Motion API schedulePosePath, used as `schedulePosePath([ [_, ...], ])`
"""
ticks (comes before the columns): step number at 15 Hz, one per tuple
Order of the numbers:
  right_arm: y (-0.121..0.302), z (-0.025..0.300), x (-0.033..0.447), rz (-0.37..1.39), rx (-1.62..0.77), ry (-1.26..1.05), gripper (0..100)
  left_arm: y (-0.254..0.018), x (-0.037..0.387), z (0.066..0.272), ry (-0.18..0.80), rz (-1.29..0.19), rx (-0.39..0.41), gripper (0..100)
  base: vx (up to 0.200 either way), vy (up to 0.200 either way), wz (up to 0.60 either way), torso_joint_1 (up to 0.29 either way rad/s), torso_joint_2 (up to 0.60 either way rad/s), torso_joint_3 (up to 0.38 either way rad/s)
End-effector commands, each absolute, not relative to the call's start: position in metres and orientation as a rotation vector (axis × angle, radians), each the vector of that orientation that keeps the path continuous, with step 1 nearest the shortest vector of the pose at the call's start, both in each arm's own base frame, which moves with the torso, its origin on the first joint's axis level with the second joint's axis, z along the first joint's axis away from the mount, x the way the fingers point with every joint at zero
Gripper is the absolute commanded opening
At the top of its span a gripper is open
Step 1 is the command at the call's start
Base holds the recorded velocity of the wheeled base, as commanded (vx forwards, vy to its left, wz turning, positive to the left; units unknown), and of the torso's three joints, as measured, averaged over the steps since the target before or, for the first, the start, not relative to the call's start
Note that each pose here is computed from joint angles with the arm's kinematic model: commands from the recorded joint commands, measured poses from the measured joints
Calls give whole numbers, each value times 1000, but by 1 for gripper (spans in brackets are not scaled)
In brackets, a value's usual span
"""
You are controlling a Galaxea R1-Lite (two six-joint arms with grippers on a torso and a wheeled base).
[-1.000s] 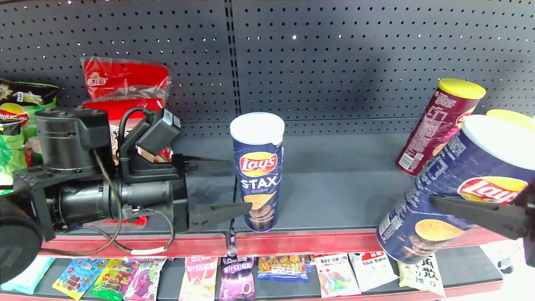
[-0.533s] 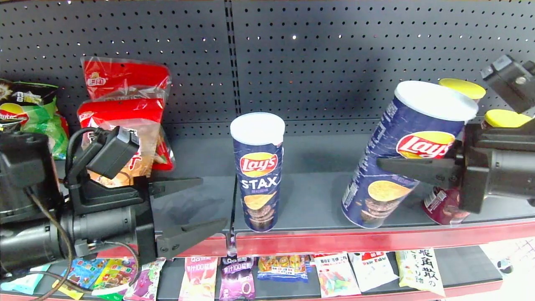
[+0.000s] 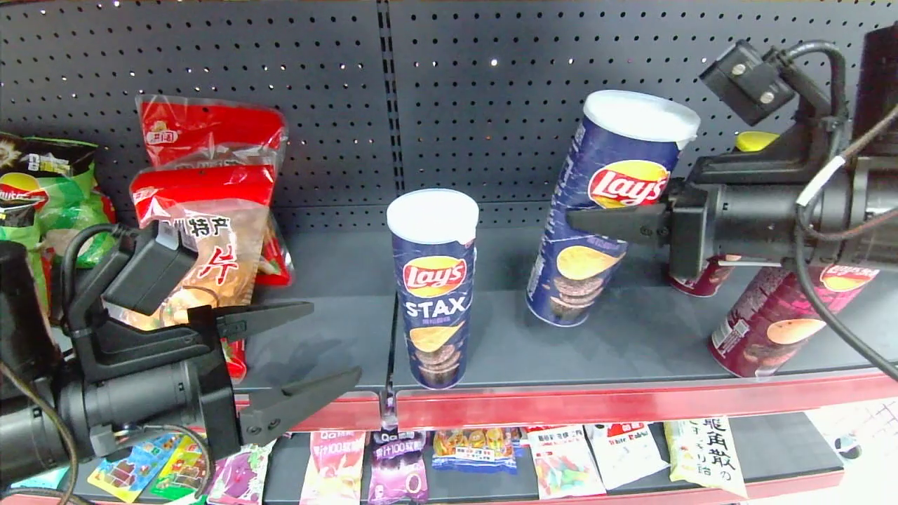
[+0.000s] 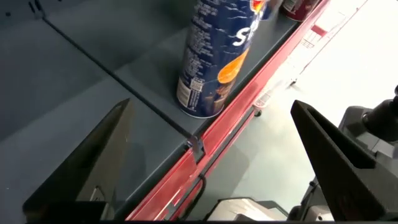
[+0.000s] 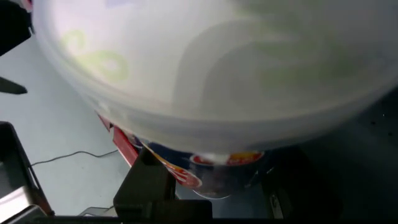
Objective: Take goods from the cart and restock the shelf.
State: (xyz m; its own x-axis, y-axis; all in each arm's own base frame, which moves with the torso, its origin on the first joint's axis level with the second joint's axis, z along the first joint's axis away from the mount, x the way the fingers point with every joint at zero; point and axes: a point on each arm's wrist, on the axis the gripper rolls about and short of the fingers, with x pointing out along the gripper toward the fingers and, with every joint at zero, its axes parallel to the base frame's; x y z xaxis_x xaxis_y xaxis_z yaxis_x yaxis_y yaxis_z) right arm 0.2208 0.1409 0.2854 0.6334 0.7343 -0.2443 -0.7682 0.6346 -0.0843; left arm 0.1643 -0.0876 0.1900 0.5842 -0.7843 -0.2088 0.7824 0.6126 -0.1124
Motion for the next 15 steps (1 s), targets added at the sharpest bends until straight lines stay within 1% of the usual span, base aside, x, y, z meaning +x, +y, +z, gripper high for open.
schedulePosePath([
  [1,156,282,243,874,-189,209,0,-87,163,190,242,-914,-8,100,0,0,0,0,0,0],
  [4,169,281,264,884,-186,208,0,-85,159,186,250,-916,-8,100,0,0,0,0,0,0],
  [7,184,276,280,933,-183,208,0,-84,157,190,235,-913,-9,100,0,0,0,0,0,0],
  [10,200,261,302,960,-177,186,0,-82,155,191,224,-855,-1,100,0,0,0,0,0,0],
  [12,201,260,304,972,-174,184,0,-82,155,191,222,-851,0,100,0,0,0,0,0,0],
  [13,211,255,319,987,-174,182,0,-81,155,192,218,-846,-2,100,0,0,0,0,0,0],
  [15,217,252,328,990,-195,167,0,-81,155,193,216,-845,-1,100,0,0,0,0,0,0],
])
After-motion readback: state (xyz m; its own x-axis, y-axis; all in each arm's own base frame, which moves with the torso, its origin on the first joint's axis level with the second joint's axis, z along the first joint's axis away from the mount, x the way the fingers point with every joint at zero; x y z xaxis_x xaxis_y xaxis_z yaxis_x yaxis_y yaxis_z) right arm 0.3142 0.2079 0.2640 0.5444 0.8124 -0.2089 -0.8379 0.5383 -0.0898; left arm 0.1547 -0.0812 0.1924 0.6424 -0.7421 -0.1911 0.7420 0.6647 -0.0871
